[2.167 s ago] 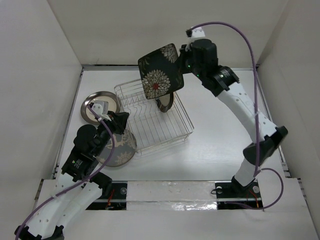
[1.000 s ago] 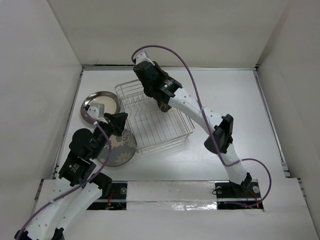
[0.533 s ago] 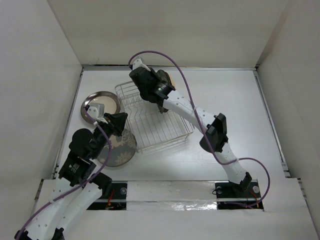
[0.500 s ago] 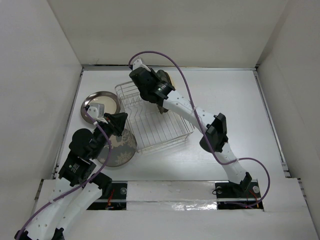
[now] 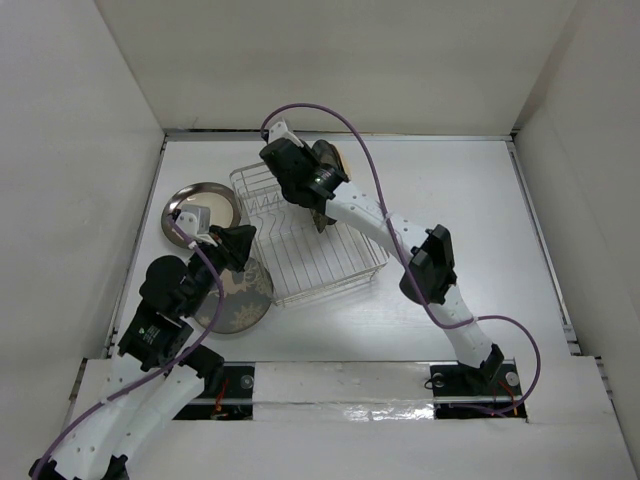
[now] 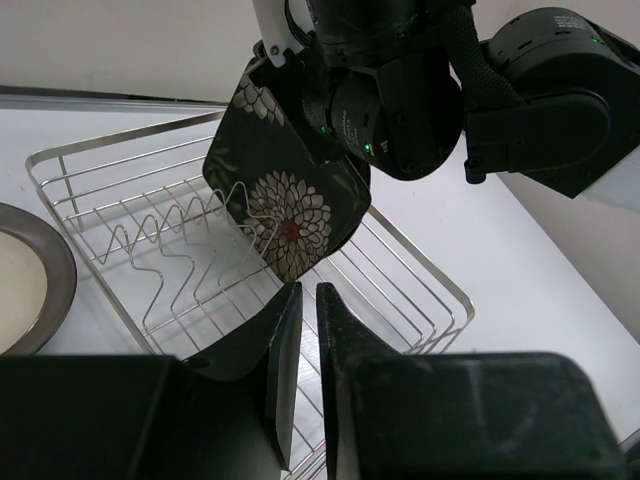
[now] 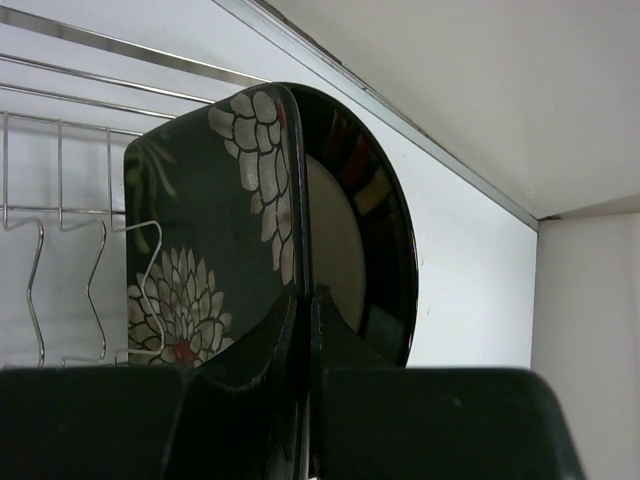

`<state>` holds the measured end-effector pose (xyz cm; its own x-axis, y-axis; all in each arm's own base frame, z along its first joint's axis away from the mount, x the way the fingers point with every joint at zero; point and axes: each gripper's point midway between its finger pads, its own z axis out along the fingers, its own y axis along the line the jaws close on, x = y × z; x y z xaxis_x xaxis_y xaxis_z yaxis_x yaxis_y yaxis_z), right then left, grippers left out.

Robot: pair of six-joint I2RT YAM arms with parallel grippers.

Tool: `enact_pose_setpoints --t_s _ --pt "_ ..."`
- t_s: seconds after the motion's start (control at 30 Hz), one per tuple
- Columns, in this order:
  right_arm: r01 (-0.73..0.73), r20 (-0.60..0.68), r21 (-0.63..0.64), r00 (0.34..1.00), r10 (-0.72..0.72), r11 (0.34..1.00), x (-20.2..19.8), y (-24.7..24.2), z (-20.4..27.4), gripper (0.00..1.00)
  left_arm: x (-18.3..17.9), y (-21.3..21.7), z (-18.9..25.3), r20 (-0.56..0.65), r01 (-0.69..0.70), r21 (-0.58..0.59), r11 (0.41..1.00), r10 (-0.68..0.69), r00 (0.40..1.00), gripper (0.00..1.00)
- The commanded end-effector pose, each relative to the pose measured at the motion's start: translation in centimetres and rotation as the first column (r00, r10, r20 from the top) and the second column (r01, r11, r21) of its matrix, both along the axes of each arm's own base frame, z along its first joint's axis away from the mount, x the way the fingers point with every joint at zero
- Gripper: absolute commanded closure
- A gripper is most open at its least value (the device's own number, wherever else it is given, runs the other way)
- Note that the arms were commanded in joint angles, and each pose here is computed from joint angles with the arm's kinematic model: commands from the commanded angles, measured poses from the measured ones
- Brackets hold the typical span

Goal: Load the plates into the dish rack

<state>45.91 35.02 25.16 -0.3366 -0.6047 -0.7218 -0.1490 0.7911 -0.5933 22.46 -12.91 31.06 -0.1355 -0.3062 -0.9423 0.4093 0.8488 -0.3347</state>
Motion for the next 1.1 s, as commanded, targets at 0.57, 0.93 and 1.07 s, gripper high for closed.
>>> enact_pose_setpoints --t_s 0.57,0.93,1.07 --pt "-0.141 0.097 0.393 0.989 0.112 0.909 -2.5 3.3 5.4 0.42 2.2 1.6 0.3 -0.004 -0.135 0.020 0.991 0.135 0.991 0.89" --pt "-0.435 0.266 0.711 0.894 0.360 0.553 -14.5 0.0 12.5 0.70 4.6 2.8 -2.6 -0.112 -0.273 0.058 0.960 0.278 0.954 1.00" --pt "-0.428 0.249 0.776 0.883 0.398 0.464 -17.7 -1.9 8.7 1.00 5.3 4.2 -3.3 -0.172 -0.348 -0.008 0.937 0.342 0.924 1.00"
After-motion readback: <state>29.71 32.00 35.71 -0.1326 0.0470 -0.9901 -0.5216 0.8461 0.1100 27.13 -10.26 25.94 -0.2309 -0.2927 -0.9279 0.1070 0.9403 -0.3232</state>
